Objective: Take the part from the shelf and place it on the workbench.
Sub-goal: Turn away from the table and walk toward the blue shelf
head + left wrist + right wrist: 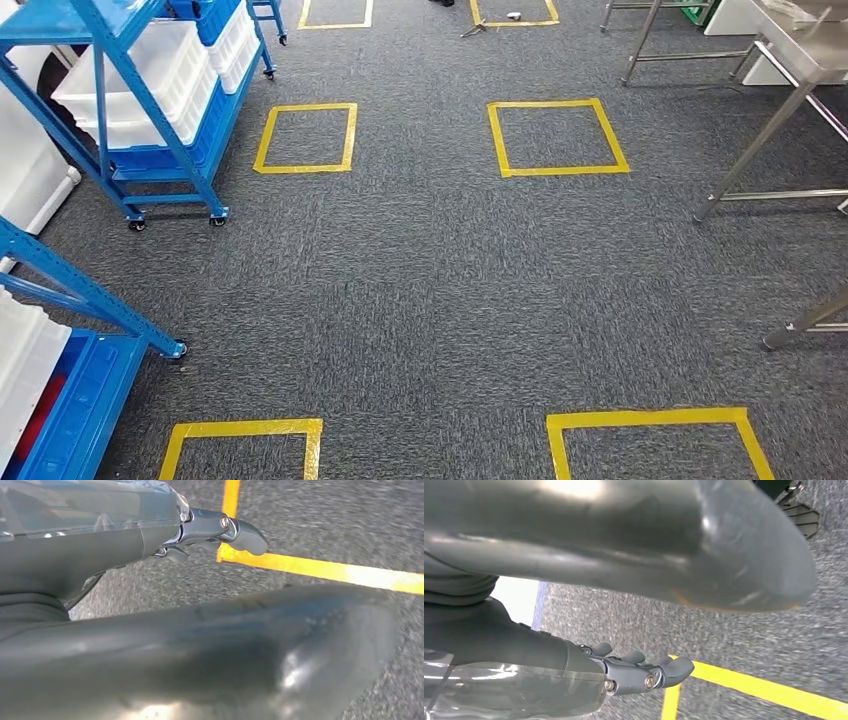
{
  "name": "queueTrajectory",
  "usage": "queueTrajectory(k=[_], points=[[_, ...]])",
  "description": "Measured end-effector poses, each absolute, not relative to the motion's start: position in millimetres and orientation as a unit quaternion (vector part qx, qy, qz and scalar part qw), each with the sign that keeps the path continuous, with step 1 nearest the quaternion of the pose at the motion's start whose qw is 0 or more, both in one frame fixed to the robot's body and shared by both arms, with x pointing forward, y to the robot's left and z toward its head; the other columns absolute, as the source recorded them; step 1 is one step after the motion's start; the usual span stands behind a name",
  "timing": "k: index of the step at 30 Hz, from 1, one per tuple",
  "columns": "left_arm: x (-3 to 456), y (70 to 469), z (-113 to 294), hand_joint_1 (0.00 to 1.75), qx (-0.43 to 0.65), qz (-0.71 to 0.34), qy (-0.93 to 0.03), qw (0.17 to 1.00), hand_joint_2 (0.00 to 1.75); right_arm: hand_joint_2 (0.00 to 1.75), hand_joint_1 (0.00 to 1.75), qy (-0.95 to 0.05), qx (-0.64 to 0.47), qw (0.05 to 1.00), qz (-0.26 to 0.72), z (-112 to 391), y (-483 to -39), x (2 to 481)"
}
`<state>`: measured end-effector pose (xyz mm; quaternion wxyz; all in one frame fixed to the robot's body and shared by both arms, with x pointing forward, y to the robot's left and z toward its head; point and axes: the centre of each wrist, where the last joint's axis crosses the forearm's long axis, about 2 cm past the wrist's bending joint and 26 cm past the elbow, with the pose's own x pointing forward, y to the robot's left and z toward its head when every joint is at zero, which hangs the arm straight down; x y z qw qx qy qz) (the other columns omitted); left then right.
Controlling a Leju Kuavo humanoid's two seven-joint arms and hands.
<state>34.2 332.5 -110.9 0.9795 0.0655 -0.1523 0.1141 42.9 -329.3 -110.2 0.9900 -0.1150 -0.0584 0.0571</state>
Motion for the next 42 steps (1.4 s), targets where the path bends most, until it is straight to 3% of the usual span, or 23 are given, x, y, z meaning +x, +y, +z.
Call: queueTrajectory(k=[42], points=[[36, 340, -110, 0.00, 0.096, 0.124, -0.161, 0.975, 0.00, 0.00, 0.00, -0.061, -0.104, 0.992, 0.026, -110, -324, 46]])
